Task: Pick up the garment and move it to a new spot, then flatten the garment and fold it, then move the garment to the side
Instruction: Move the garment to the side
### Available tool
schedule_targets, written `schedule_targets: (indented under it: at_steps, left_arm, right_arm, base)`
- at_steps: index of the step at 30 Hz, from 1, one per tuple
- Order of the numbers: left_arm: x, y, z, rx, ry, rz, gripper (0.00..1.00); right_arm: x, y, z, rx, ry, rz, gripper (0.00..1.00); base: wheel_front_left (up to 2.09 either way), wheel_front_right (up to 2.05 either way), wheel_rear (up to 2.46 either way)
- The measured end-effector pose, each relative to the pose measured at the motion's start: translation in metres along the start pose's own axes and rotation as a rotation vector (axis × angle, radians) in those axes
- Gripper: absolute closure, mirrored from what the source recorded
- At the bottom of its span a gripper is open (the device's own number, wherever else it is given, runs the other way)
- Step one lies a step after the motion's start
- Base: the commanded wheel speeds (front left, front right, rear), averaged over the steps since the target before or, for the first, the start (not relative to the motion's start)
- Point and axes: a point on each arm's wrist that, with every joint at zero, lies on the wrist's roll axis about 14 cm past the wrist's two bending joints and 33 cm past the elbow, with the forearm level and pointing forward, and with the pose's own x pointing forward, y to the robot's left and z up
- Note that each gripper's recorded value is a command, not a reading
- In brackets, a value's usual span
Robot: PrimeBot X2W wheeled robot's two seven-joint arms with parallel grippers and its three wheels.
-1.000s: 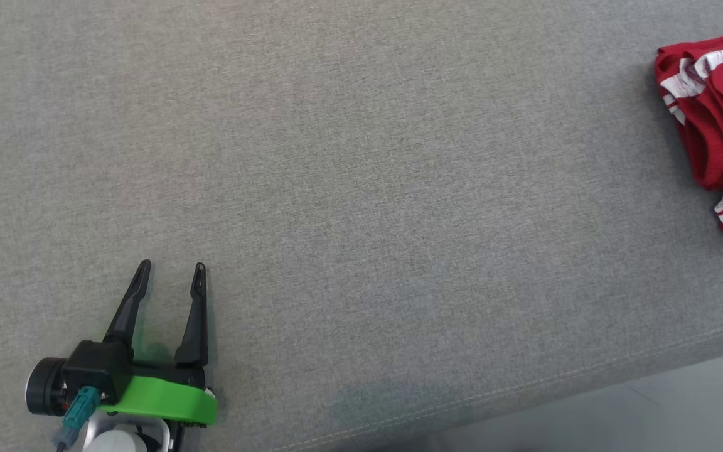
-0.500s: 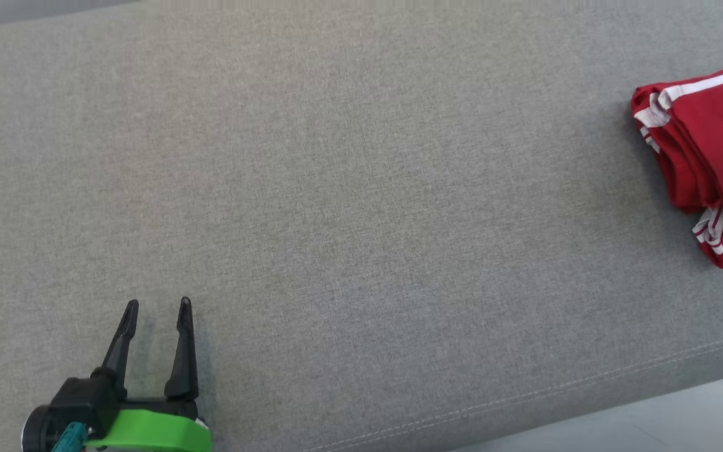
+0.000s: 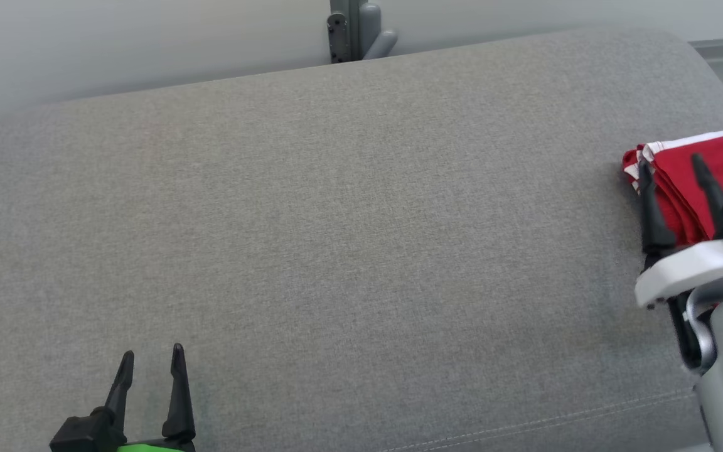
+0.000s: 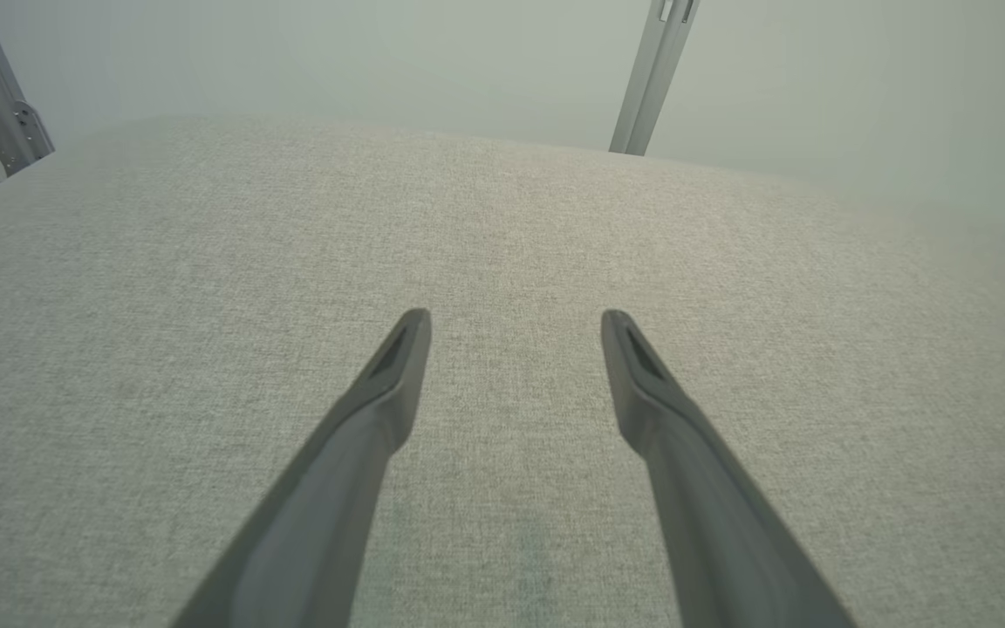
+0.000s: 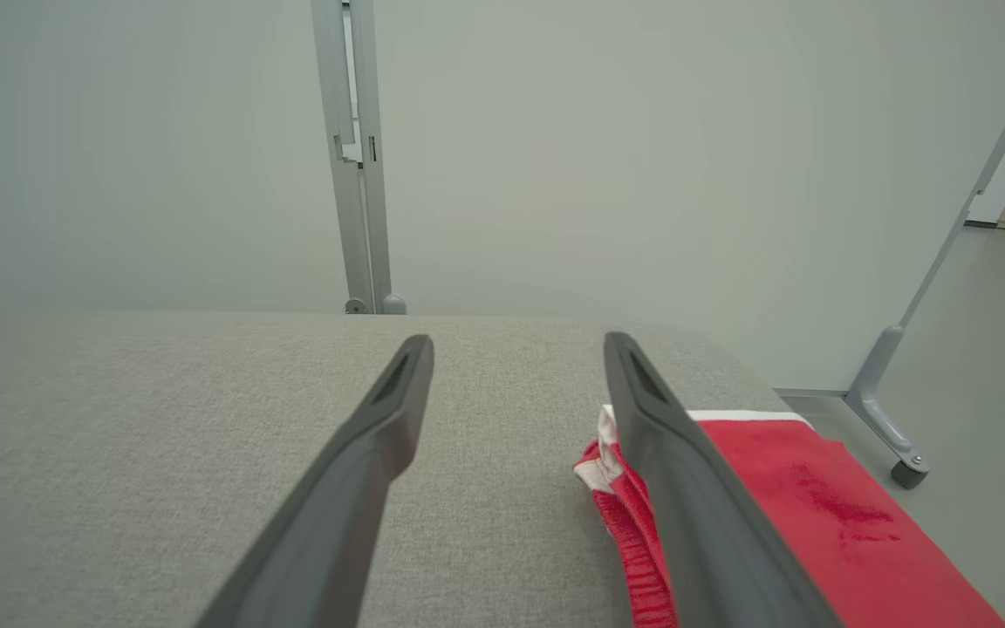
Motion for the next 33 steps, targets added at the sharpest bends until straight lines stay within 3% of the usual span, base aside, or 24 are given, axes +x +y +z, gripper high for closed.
schedule_targets:
  at_steps: [1,8,16,33]
  left_arm:
    - [-0.006,0.001,-0.001,0.011,0.003,0.005,0.0]
    - [-0.022,0.009,0.003,0.013,-0.011,0.035,0.0]
    - [-0.033,0.02,0.007,0.015,-0.028,0.072,0.0]
    - [-0.035,0.025,0.004,0.004,-0.021,0.087,0.0]
  right_arm:
    - [-0.01,0.022,-0.014,0.011,0.024,0.017,0.0]
    - [-0.041,0.075,-0.037,0.02,0.071,0.057,0.0]
    - [-0.063,0.085,-0.05,-0.026,0.117,0.075,0.0]
    - [-0.077,0.093,-0.064,0.065,0.16,0.08,0.0]
  base:
    - [0.0,0.0,0.0]
    - [0.0,0.0,0.0]
    - [0.0,0.0,0.0]
    - [0.0,0.0,0.0]
